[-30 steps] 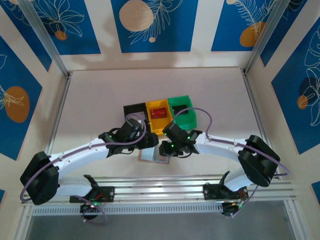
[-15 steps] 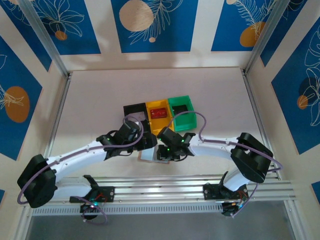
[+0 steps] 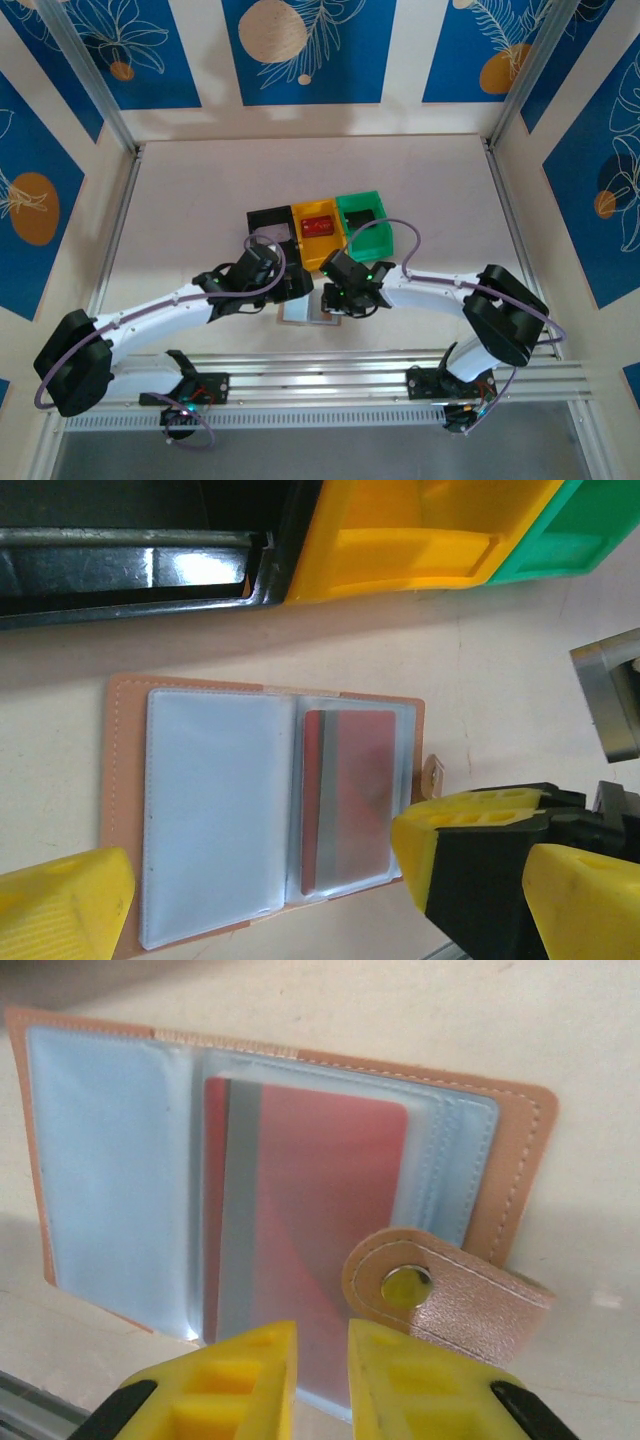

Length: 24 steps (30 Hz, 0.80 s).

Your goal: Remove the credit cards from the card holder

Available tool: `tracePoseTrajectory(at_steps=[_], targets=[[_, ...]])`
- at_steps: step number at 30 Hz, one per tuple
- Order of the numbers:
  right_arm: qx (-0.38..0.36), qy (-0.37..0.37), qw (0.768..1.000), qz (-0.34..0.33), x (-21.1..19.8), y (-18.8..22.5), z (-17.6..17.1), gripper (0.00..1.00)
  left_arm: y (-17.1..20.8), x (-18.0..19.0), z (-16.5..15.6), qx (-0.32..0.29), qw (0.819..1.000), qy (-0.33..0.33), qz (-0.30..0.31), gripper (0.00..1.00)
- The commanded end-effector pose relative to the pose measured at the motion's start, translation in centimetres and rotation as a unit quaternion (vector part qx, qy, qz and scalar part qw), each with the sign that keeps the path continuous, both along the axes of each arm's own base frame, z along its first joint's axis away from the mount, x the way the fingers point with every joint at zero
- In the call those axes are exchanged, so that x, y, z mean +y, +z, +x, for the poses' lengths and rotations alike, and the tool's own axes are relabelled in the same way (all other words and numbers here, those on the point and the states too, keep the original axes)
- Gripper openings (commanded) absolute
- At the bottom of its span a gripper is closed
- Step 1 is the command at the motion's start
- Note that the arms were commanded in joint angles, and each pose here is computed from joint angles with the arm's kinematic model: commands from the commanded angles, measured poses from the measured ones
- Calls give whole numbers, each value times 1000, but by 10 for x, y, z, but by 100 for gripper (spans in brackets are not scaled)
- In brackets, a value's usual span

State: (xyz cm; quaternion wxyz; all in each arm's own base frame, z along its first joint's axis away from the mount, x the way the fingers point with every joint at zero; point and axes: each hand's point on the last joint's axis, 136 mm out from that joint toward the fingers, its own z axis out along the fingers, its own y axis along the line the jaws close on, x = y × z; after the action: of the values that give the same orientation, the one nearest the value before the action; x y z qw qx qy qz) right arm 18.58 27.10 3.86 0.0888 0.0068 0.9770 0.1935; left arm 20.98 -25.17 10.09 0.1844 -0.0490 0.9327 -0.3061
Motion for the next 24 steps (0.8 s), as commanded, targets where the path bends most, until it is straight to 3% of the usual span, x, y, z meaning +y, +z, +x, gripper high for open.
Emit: tracePoseTrajectory(at_steps=[1,24], targets=[[-5,-19,1000,-12,-15,1,1,21,2,-3,-2,-4,1000,0,-9,100],[8,-61,998,-6,-35,-18,-1,15,7,-31,-2,4,999,-2,-54,100]])
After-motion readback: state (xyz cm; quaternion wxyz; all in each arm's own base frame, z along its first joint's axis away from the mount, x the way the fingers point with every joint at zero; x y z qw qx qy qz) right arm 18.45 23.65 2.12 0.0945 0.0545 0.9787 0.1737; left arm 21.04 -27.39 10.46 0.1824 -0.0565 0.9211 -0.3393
